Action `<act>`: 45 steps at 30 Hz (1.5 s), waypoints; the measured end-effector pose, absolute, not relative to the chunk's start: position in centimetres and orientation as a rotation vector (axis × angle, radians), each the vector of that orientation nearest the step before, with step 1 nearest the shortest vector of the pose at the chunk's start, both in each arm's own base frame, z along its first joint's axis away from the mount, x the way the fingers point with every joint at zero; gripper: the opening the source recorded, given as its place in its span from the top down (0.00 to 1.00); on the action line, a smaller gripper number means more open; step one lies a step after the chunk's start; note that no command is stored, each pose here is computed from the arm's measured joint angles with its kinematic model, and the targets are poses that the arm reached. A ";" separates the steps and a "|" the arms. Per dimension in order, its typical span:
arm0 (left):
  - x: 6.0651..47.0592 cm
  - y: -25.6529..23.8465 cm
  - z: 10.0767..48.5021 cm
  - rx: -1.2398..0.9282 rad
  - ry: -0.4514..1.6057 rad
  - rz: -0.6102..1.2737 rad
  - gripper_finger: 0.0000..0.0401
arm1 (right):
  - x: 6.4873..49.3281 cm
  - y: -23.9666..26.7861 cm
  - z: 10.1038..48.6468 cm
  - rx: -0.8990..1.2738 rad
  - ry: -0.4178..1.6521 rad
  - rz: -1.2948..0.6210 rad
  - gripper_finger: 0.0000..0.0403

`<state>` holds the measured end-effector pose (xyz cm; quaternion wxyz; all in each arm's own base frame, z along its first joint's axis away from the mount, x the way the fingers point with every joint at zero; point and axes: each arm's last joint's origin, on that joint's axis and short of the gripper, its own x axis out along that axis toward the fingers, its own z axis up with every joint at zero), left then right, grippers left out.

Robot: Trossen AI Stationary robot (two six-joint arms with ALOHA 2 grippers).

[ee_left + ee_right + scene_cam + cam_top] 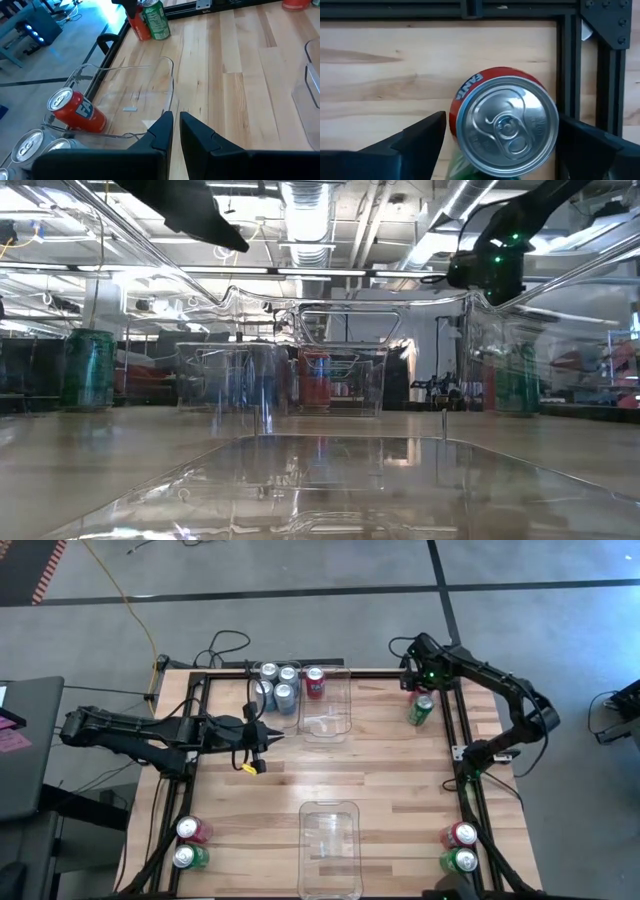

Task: Sort soda cans
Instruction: Put the top left red soda can into the top right transparent bin

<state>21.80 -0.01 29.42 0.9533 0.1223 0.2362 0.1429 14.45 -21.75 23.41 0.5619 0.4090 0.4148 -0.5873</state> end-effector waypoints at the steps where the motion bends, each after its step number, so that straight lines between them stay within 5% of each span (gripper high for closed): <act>1: 21.8 0.0 29.4 0.250 0.480 0.290 0.93 | 14.5 -21.8 23.4 0.961 0.970 -1.381 0.10; 10: 21.8 0.0 29.4 0.257 0.479 0.288 0.93 | 16.5 -21.5 23.7 0.885 0.896 -1.311 0.31; 19: 21.8 0.0 29.4 0.257 0.479 0.288 0.93 | 19.3 -19.6 24.9 0.797 0.922 -1.193 0.32; 31: 21.5 0.0 29.5 0.265 0.485 0.286 0.93 | 22.8 -18.2 32.4 0.713 0.730 -1.068 0.33; 45: 15.1 0.3 32.7 0.184 0.363 0.309 0.93 | 25.7 -18.3 34.4 0.561 0.613 -0.943 0.33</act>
